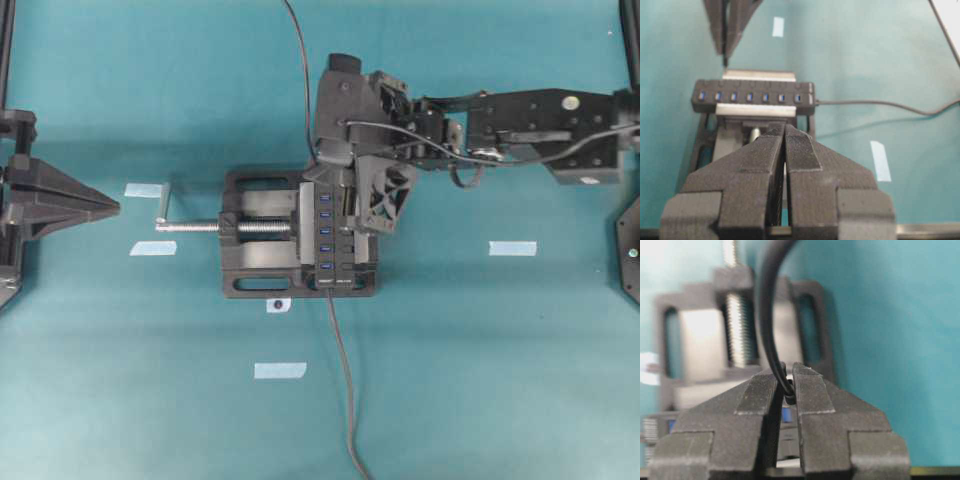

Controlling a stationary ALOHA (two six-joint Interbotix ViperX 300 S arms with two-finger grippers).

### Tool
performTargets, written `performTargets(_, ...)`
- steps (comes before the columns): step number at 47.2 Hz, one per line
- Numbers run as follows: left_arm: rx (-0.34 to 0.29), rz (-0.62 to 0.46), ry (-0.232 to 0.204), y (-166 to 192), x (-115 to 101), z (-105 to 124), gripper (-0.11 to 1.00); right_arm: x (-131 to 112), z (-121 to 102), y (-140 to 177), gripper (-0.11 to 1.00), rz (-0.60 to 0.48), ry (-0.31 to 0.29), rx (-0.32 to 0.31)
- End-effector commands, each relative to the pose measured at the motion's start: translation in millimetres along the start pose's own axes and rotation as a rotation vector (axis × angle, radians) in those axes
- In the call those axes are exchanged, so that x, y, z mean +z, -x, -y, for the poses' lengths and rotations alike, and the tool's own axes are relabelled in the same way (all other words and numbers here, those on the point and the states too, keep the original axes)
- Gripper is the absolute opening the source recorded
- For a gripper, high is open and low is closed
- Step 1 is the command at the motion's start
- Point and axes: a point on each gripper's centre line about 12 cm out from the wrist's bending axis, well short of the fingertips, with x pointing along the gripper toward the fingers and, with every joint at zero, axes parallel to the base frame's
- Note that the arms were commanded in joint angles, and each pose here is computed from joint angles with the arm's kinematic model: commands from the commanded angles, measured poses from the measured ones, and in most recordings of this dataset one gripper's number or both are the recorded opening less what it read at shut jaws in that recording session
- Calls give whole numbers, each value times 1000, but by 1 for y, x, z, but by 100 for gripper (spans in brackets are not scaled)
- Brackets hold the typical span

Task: Insert the USB into the front port of the fixed hub.
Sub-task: 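Pull the USB plug out of the hub port with the right gripper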

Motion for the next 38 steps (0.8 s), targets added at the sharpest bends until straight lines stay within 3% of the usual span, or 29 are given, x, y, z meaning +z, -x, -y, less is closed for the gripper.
performTargets(1,3,15,-1,0,5,0,0,15,-7,17,7,57,-23,18)
performTargets(11,3,12,1,0,4,0,0,11,-18,18,7,50,-53,49)
performTargets(21,3,8,-1,-1,3,-1,0,11,-23,19,7,50,-123,62)
performTargets(38,4,-3,-1,-1,0,-1,0,8,-37,25,7,53,-111,89)
